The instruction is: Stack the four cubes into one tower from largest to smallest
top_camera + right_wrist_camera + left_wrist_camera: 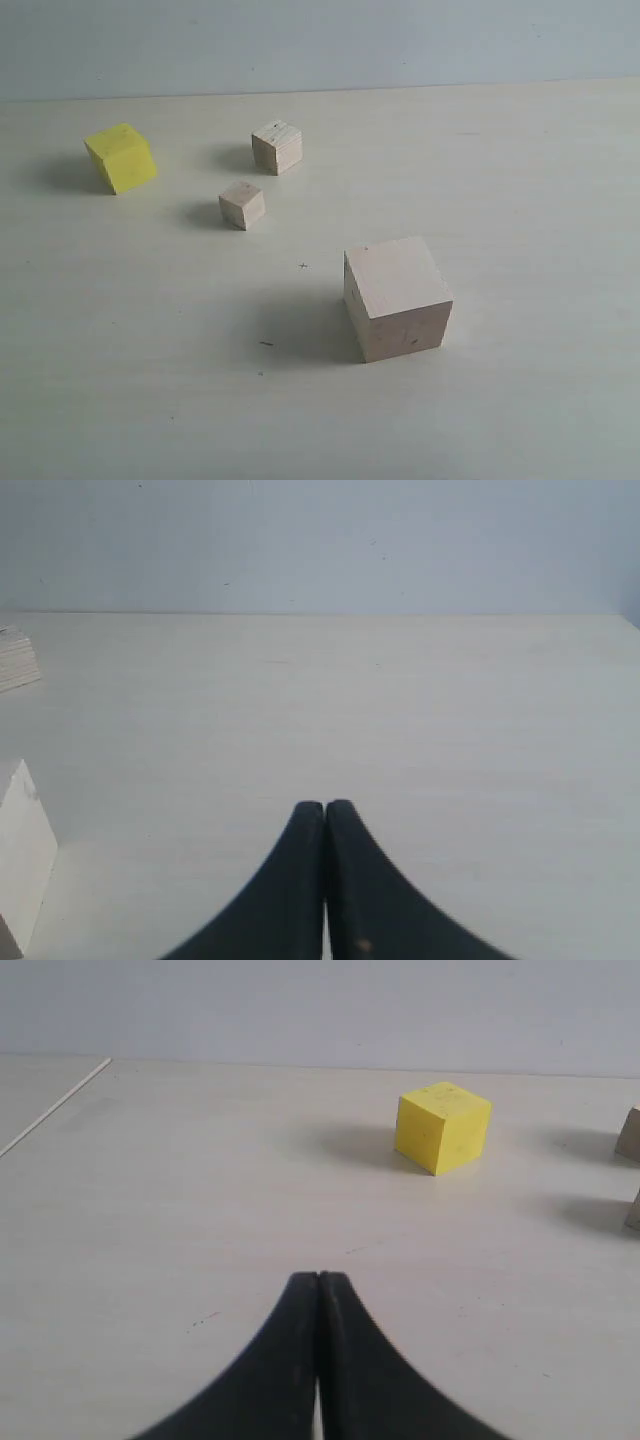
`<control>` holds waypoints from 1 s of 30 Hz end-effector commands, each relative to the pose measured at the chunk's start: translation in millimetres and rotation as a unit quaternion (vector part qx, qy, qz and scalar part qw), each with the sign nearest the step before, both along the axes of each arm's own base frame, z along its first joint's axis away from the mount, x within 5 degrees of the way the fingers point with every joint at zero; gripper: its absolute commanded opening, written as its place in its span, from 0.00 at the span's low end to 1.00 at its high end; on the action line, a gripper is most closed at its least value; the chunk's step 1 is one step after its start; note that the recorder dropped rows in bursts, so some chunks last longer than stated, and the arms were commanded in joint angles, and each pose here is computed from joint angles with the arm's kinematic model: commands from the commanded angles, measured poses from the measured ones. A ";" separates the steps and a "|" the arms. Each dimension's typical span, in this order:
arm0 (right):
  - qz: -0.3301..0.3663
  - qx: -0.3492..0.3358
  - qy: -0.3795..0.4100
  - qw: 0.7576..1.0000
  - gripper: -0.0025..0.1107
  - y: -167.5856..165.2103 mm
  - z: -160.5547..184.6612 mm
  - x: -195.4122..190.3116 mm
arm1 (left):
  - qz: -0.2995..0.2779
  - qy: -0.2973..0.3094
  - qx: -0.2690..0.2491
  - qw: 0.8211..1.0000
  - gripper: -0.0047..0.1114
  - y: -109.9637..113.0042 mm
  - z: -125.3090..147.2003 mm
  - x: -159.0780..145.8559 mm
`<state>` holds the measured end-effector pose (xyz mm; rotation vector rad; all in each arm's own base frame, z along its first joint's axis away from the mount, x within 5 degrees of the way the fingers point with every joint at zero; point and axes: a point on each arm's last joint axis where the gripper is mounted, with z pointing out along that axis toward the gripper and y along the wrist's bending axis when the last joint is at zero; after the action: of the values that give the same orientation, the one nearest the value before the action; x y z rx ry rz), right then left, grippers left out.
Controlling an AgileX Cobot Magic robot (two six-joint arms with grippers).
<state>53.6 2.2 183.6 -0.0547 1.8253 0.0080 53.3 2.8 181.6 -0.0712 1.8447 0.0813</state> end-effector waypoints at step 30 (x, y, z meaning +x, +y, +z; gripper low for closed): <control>-0.006 0.005 -0.175 0.984 0.02 -0.9 30.5 2.5 | -0.002 -0.005 -0.002 1.000 0.04 -0.3 -0.3 0.0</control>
<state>56.4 1.6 212.4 -0.0371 1.5070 0.0057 53.3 2.8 181.6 -0.0712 1.8447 0.0813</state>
